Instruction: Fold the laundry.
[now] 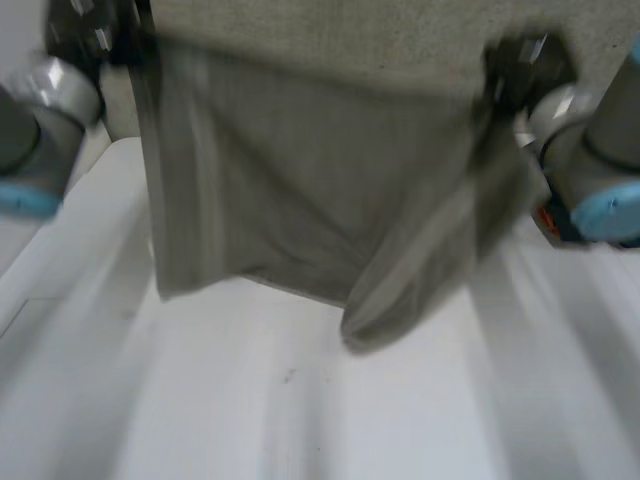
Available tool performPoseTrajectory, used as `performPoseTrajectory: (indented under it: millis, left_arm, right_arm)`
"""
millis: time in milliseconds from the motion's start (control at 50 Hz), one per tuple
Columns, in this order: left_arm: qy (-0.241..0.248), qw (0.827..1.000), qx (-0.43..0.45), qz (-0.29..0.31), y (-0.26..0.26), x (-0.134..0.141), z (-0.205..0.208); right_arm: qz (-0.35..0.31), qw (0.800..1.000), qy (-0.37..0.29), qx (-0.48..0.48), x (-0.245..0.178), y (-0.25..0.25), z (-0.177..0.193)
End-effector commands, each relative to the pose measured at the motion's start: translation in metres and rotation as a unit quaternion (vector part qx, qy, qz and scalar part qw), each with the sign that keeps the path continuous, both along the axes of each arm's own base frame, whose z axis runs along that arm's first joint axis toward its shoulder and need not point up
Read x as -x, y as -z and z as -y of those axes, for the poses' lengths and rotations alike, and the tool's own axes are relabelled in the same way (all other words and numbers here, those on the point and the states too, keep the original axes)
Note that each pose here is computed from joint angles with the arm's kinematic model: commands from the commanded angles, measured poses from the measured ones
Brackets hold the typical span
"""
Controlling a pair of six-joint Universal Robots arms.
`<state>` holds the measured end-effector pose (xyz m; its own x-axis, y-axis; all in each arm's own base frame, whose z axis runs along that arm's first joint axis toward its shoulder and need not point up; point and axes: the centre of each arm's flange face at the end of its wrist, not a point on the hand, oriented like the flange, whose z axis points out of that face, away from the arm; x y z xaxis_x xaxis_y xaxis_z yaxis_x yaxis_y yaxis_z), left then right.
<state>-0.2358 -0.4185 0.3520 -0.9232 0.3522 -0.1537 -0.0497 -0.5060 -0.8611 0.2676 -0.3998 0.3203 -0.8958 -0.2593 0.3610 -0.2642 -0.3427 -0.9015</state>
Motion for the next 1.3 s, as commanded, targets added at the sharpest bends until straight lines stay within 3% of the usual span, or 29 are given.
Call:
performPoseTrajectory:
  millis: [20,140,320,480,580,820,1000,1080,1120,1220,1300]
  left_arm:
    - [-0.017,0.977,0.197,-0.079,-0.089,-0.005,-0.006]
    - [-0.028,0.987,0.139,-0.08,-0.063,-0.012,-0.008]
    - [-0.025,0.999,-0.001,-0.041,0.021,-0.018,-0.031]
    - [0.002,0.992,-0.125,0.007,0.105,-0.018,-0.068]
    - [0.003,0.988,-0.155,0.013,0.122,-0.021,-0.085]
    - [0.002,0.989,-0.148,0.014,0.111,-0.027,-0.104]
    - [0.003,0.992,-0.129,0.007,0.096,-0.026,-0.105]
    - [0.005,0.993,-0.119,0.006,0.09,-0.025,-0.105]
    - [0.007,0.993,-0.116,0.005,0.087,-0.024,-0.105]
    - [0.009,0.993,-0.117,0.006,0.088,-0.023,-0.109]
    - [0.009,0.992,-0.126,0.008,0.094,-0.023,-0.111]
  right_arm:
    - [0.079,0.972,0.014,0.221,0.008,-0.106,-0.02]
    - [0.058,0.982,-0.001,0.181,0.007,-0.089,-0.025]
    - [-0.008,0.999,-0.029,-0.01,0.007,0.009,-0.046]
    - [-0.051,0.984,-0.034,-0.168,0.015,0.102,-0.075]
    - [-0.069,0.969,-0.041,-0.232,0.016,0.147,-0.083]
    - [-0.061,0.963,-0.041,-0.26,0.02,0.147,-0.082]
    - [-0.003,0.956,0.002,-0.295,0.055,0.135,-0.062]
    - [-0.029,0.962,-0.015,-0.271,0.057,0.125,-0.055]
    - [-0.076,0.964,-0.038,-0.253,0.053,0.121,-0.051]
    - [-0.173,0.955,-0.085,-0.225,0.043,0.13,-0.044]
    - [-0.209,0.952,-0.113,-0.194,0.032,0.13,-0.031]
